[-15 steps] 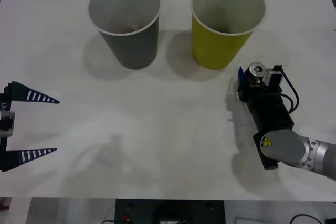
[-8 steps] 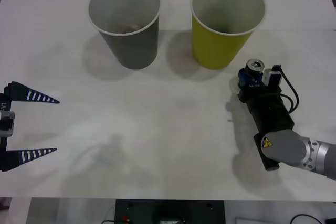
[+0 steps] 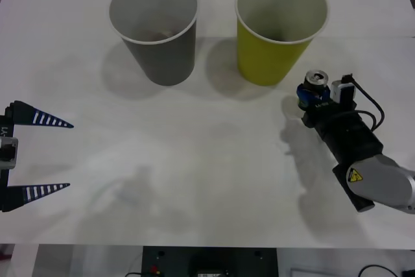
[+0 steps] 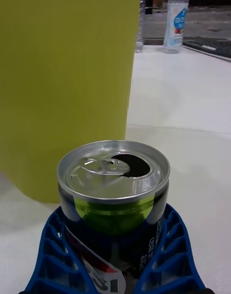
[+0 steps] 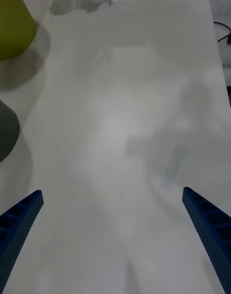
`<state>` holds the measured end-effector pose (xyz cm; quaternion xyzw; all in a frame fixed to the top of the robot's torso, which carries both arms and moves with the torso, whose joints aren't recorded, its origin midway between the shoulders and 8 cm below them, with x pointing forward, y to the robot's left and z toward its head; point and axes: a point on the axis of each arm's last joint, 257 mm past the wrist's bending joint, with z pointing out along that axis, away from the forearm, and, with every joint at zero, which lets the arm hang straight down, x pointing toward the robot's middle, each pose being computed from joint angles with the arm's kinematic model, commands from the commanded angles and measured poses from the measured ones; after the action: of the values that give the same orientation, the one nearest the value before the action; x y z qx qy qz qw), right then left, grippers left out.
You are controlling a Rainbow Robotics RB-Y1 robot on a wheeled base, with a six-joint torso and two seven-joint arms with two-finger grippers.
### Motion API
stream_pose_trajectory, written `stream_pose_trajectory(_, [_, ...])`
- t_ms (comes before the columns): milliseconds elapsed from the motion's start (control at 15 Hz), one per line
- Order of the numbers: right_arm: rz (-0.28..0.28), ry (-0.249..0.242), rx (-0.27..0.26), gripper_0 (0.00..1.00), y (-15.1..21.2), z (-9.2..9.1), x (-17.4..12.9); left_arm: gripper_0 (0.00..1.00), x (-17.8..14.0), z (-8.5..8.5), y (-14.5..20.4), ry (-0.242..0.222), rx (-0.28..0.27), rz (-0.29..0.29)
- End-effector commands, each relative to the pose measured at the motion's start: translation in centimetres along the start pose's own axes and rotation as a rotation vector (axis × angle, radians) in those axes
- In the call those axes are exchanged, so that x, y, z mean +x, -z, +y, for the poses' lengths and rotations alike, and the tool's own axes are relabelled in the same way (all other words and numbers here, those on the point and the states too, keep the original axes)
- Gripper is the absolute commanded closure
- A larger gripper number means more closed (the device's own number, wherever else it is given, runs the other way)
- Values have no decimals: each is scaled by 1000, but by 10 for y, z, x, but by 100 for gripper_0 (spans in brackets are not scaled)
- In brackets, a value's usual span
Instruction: Put the can into the green bin and the plastic bottle into the gray bin
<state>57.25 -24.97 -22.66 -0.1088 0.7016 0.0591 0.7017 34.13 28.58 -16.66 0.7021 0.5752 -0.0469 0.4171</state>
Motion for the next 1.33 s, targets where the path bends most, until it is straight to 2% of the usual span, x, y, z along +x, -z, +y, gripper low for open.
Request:
stream_pose_trajectory(67, [32,109,-77,100,5,-1,-3,0,0,0,0,0,0,0])
stream_pose_trajectory(267, [102,273,-171,100,10,-7,-3,0,0,0,0,0,0,0])
stream_pose_trajectory(467, [209,388,-249,100,23,-13,-6,0,0,0,0,0,0,0])
stream_pose_trajectory(533, [246,403,-270,100,28,-13,-8,0,0,0,0,0,0,0])
stream_pose_trajectory(667, [330,395,-316,100,42,-10,-16,0,0,0,0,0,0,0])
stream_pose_trajectory(933, [459,356,-359,100,66,-16,-30,0,0,0,0,0,0,0])
stream_pose_trajectory(1000, [503,318,-363,100,73,-18,-35,0,0,0,0,0,0,0])
stream_pose_trajectory(1333, [635,174,-336,100,94,-29,-73,0,0,0,0,0,0,0])
